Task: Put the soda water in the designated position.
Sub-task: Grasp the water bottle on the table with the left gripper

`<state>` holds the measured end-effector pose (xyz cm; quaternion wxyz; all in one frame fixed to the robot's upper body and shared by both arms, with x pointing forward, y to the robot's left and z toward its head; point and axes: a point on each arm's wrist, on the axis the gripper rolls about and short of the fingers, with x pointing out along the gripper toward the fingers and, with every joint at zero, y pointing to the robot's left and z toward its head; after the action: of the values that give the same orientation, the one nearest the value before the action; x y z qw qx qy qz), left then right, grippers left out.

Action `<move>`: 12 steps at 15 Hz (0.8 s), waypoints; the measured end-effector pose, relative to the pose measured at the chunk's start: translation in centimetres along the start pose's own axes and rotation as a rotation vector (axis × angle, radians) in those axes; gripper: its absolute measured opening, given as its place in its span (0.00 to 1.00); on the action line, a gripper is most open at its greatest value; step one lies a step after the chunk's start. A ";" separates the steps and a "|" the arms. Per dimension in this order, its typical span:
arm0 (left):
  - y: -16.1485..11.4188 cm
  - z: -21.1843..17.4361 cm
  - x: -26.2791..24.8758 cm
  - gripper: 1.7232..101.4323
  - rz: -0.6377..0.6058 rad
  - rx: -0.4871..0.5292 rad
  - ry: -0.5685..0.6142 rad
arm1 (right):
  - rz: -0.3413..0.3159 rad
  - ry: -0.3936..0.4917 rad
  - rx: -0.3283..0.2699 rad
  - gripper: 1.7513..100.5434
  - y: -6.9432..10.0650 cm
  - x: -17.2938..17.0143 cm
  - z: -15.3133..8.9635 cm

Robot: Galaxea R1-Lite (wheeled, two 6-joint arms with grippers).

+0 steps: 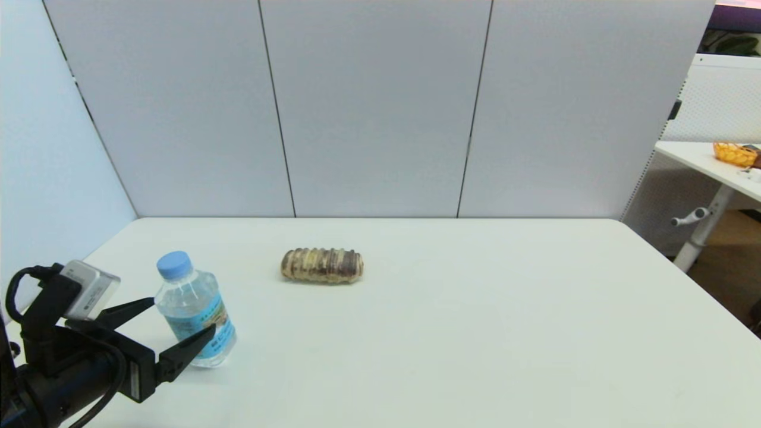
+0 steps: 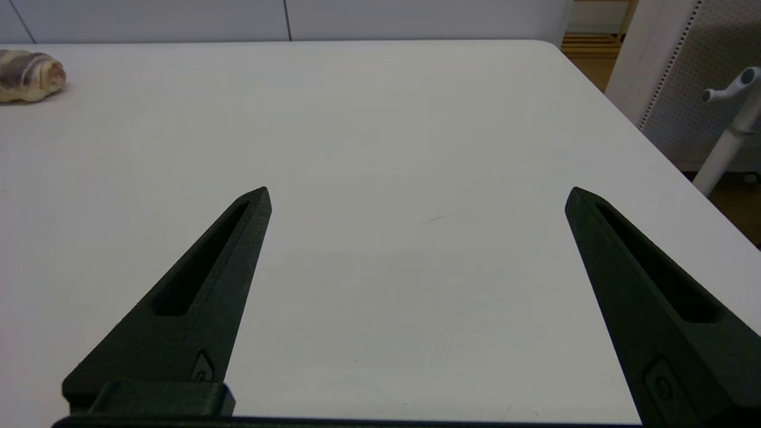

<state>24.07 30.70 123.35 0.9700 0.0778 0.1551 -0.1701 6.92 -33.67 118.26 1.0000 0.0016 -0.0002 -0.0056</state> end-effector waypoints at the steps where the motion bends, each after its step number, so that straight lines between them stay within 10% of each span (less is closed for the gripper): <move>1: 0.1 0.0 0.4 0.96 0.000 -0.001 0.004 | 0.000 0.000 0.000 0.97 0.0 0.0 0.0; 12: 0.7 0.7 3.1 0.96 0.018 -0.007 -0.042 | 0.000 0.000 0.000 0.97 0.0 0.0 0.0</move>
<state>27.25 30.24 123.09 0.9748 0.0724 0.1346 -0.1622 6.92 -33.67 118.26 1.0000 0.0016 -0.0002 -0.0056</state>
